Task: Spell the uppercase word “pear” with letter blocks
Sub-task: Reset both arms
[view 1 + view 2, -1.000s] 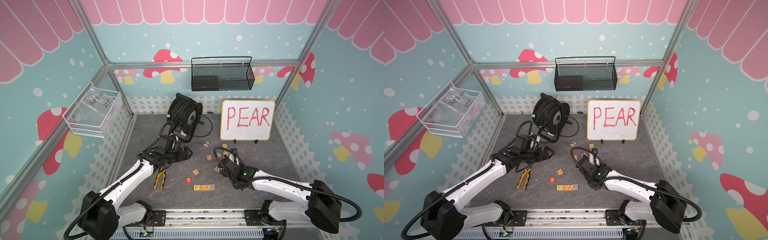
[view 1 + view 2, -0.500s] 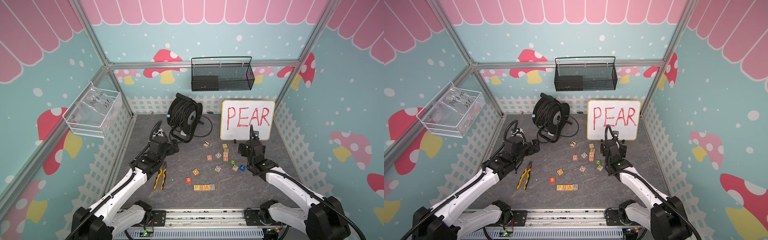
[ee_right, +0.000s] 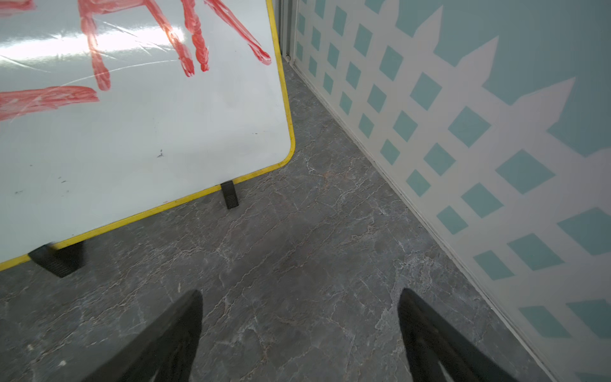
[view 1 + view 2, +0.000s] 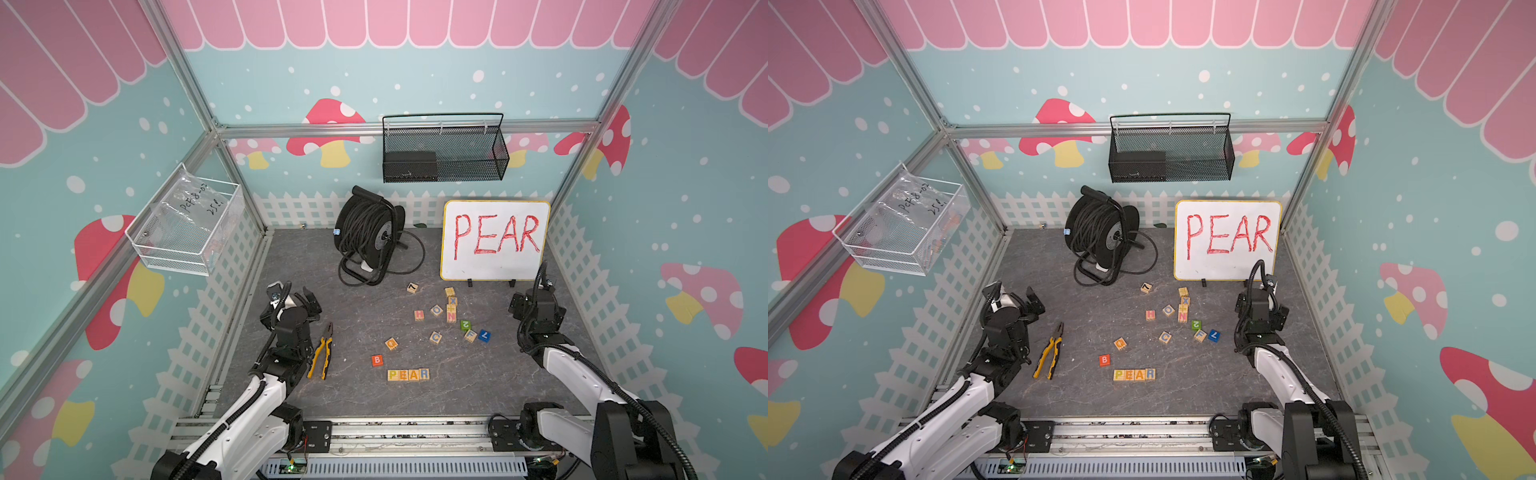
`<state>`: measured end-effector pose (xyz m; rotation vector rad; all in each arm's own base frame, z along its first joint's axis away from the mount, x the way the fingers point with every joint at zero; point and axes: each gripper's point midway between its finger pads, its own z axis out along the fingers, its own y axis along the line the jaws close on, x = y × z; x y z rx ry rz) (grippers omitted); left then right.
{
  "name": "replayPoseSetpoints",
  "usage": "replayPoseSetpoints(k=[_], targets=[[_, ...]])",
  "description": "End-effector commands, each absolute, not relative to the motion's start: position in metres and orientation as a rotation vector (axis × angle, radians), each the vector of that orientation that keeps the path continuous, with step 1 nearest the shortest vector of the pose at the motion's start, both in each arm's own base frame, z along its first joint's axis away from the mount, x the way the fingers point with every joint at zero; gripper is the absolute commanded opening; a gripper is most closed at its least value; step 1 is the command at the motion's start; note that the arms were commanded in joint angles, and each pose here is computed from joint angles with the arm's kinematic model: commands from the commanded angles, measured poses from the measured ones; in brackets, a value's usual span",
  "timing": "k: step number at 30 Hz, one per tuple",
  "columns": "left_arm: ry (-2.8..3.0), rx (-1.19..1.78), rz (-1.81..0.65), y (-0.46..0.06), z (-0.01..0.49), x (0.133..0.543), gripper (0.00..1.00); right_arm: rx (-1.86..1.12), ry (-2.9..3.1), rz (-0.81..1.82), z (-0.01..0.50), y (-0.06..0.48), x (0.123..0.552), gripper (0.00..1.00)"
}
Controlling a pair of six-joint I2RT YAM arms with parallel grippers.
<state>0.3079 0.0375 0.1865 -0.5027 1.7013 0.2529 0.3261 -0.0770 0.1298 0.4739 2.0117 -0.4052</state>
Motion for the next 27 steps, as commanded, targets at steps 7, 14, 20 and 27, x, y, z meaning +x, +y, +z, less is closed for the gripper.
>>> replayPoseSetpoints(k=[7,14,20,27], targets=[[1.625,-0.523,0.336,0.062,0.164,0.334,1.00,0.538,1.936,-0.471,0.124,-0.094,0.326,0.94],[1.622,-0.449,0.316,0.055,0.149,0.358,1.00,0.497,1.835,-0.489,0.127,-0.096,0.324,0.94],[1.673,-0.305,0.241,0.033,0.140,0.376,1.00,0.463,1.778,-0.473,0.129,-0.093,0.327,0.98],[1.716,-0.217,0.211,0.020,0.127,0.389,1.00,0.399,1.709,-0.459,0.140,-0.088,0.335,0.99]])
